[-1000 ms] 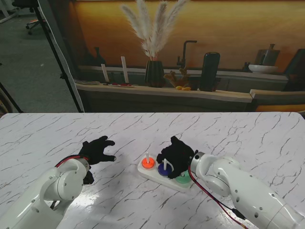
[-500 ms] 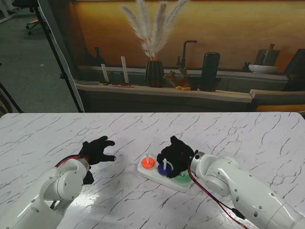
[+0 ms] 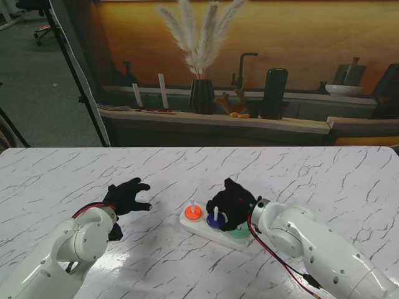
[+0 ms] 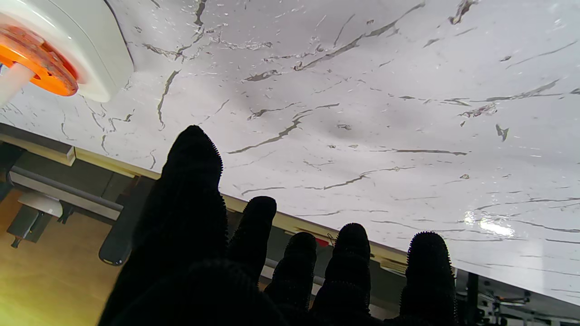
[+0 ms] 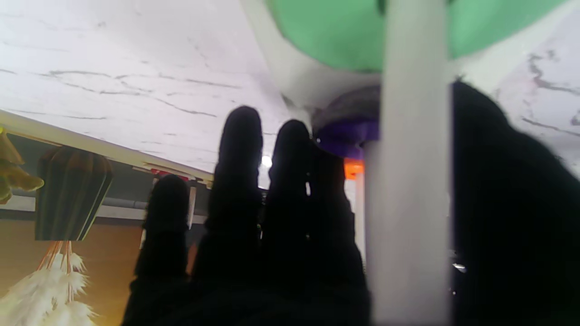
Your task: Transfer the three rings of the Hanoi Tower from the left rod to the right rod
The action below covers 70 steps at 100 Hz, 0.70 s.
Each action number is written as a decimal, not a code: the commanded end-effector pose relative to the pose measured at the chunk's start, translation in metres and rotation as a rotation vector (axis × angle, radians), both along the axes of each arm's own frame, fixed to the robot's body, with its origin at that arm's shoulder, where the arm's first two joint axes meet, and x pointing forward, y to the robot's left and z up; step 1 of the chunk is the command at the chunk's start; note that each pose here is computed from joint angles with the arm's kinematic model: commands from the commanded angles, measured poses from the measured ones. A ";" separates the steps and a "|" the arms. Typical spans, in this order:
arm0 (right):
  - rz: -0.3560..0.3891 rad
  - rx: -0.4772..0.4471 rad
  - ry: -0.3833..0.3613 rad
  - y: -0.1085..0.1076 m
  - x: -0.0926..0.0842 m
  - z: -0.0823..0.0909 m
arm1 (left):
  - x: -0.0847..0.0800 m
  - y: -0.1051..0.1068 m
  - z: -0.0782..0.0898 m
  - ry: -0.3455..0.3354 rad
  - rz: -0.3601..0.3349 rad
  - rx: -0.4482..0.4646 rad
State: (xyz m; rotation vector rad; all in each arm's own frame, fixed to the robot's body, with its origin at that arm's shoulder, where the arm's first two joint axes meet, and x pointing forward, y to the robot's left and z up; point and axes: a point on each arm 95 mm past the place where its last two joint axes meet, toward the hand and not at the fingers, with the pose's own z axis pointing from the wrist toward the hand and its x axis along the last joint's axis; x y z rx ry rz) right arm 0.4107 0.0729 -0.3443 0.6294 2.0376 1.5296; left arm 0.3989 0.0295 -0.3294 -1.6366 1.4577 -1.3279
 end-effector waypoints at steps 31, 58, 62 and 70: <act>0.004 0.032 0.032 0.000 -0.014 -0.005 | -0.002 -0.005 -0.002 0.020 -0.027 -0.011; 0.017 0.041 0.004 -0.001 -0.014 0.005 | -0.002 -0.005 -0.002 0.021 -0.025 -0.014; 0.019 0.042 -0.003 -0.001 -0.014 0.007 | -0.002 -0.005 -0.002 0.021 -0.025 -0.014; 0.024 0.042 -0.013 -0.002 -0.013 0.012 | -0.002 -0.005 -0.002 0.021 -0.026 -0.014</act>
